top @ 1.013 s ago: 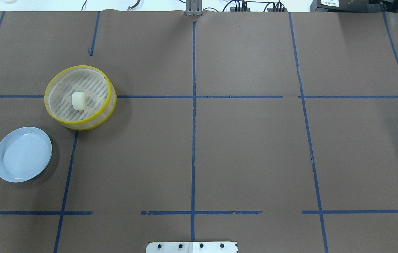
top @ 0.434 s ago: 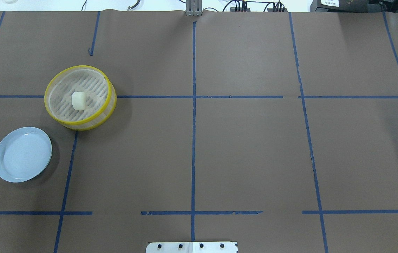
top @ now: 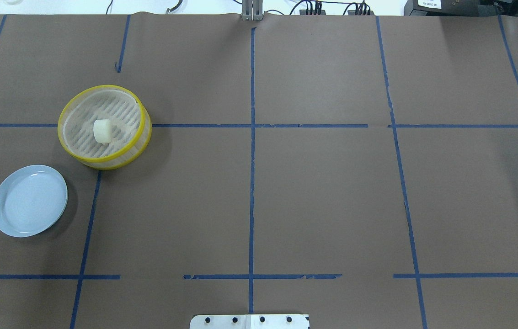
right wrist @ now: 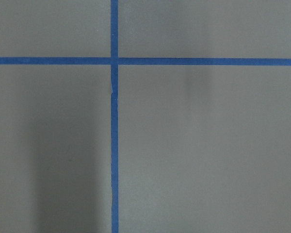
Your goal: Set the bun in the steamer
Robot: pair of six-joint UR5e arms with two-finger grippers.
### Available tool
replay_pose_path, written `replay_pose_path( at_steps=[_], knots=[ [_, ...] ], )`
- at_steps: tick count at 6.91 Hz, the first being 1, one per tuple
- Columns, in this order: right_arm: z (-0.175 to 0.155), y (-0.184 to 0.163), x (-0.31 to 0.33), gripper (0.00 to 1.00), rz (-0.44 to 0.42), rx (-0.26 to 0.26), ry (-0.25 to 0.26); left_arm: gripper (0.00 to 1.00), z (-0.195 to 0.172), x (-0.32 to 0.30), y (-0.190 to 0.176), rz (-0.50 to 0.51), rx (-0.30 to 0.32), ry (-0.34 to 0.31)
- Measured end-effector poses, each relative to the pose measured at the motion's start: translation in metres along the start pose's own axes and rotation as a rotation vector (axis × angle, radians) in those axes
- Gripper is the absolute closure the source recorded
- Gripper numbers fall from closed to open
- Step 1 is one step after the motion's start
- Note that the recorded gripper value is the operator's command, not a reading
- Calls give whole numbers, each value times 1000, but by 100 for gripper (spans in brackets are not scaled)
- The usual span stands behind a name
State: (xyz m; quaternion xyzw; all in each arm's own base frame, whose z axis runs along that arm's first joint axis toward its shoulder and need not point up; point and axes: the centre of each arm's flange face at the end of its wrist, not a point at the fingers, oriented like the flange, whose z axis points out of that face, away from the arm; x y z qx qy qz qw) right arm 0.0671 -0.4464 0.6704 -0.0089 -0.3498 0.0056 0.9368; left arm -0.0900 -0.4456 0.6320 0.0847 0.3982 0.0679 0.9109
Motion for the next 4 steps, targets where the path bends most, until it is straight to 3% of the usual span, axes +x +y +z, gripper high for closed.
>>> replay_pose_path(
  at_steps=[4],
  knots=[
    [0,0,0,0,1,-1,0,0,2,-8,16,-28,-5,0]
  ],
)
